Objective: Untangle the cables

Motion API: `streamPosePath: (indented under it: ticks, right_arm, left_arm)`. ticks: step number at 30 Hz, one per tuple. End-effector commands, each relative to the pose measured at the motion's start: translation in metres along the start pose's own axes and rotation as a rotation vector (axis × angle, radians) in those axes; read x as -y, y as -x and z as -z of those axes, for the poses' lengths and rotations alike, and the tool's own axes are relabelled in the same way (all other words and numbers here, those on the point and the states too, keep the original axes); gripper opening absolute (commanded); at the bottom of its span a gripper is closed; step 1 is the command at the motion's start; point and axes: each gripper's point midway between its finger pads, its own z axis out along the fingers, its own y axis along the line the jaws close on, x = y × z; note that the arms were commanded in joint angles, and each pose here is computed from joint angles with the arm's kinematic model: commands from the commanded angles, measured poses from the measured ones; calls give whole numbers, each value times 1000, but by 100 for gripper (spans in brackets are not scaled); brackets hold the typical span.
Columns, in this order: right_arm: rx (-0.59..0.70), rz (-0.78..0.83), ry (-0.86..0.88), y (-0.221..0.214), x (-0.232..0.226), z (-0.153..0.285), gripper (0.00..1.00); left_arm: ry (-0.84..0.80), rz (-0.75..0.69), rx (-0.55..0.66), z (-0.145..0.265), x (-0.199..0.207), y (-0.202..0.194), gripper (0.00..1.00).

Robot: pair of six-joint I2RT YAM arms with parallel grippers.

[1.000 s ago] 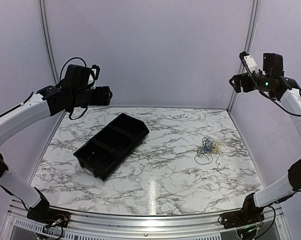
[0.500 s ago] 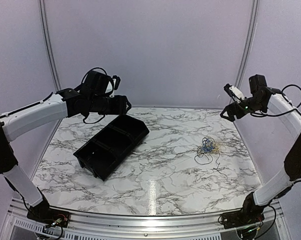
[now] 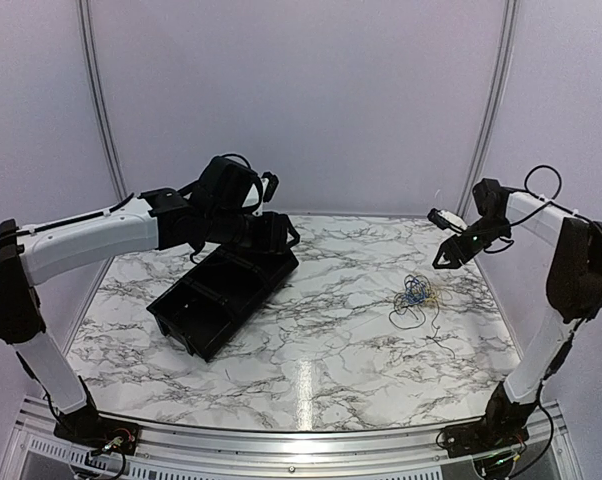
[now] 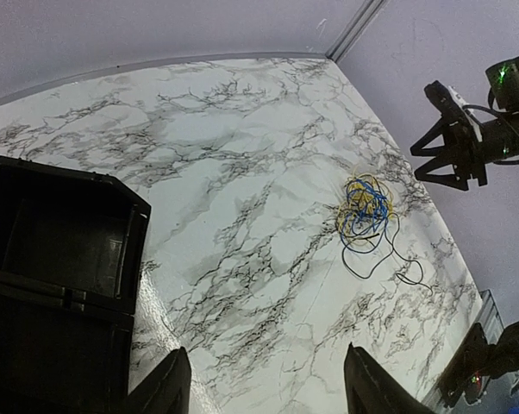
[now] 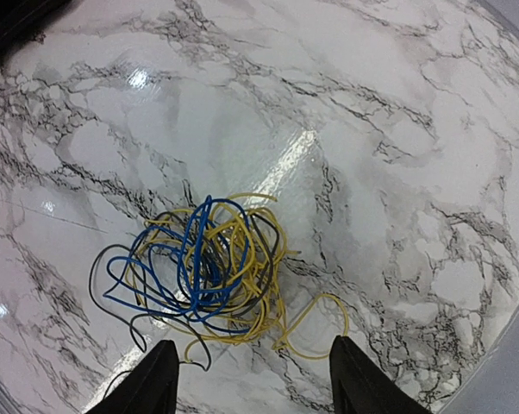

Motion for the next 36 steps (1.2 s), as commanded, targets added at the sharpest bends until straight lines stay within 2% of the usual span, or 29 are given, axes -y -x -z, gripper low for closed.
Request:
streamPosePath:
  ticks: [1,10,15,19,24,30,36]
  right_arm:
    - [-21,75,46,-3,-8,3,54]
    - [-121,223,114,-64,-66,18,50]
    - [-151,452,94,-84,-105,23,49]
    - [-183,598,2,-93,-109,17,49]
    - [-232,740,-54,-97,-104,13,44]
    - [-278,939,-57,-107,-114,4,42]
    - [-319,1052,-45,-115,-122,-15,41]
  left_arm:
    - [-81,-2,-18,-5,23,-1,64]
    - [-106,-22,-76,-11,34,-27,64]
    - [-106,-28,-93,-15,36,-35,64]
    - [-152,-45,-121,-19,45,-39,60]
    - [-171,-52,-130,-19,51,-41,61]
    - [-150,-51,-121,-15,46,-42,62]
    - [-137,-28,-109,-10,43,-40,64]
